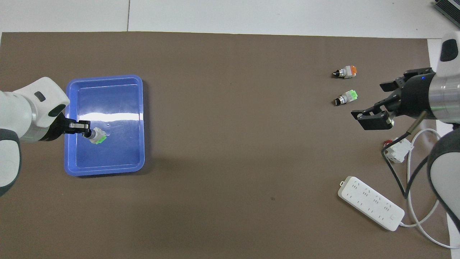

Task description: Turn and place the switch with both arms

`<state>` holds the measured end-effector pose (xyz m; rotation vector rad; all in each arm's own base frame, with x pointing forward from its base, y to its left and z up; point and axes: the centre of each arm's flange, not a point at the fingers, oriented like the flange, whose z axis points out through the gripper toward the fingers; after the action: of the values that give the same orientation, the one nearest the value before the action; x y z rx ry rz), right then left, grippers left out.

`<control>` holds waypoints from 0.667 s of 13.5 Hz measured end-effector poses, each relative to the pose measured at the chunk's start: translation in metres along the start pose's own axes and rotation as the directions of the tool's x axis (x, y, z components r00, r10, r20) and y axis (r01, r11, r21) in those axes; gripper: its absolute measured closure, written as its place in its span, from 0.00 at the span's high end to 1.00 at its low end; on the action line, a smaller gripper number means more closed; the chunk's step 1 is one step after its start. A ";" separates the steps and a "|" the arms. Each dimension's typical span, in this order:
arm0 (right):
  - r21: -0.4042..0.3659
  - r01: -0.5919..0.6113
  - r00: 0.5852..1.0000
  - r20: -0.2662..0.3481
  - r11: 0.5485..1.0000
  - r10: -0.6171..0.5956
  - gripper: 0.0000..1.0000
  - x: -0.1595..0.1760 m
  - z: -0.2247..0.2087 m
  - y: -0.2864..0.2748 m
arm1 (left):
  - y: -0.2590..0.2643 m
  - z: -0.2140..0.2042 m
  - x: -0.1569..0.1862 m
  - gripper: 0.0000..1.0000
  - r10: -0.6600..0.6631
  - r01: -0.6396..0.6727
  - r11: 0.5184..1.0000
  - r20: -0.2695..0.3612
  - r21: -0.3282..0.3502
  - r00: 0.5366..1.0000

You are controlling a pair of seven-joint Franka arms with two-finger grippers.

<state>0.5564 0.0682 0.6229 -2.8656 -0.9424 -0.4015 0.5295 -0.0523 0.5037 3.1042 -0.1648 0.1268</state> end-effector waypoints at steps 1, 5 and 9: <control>-0.014 -0.108 0.994 -0.005 0.994 0.108 1.00 0.002 -0.001 0.000 | -0.008 0.006 -0.001 0.08 0.011 -0.011 1.000 -0.008 0.002 1.000; -0.115 -0.410 0.911 0.005 0.905 0.413 1.00 0.003 0.001 0.000 | -0.020 0.008 -0.002 0.15 0.044 -0.043 0.999 -0.020 0.014 0.999; -0.152 -0.590 0.800 0.025 0.793 0.600 1.00 -0.005 0.005 0.004 | -0.018 -0.014 0.003 0.62 0.056 -0.055 0.998 -0.023 0.019 0.998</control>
<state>0.5561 0.0632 0.6169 -3.1018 0.0316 -0.3006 0.5334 -0.0338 0.5173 3.1163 -0.2508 0.1677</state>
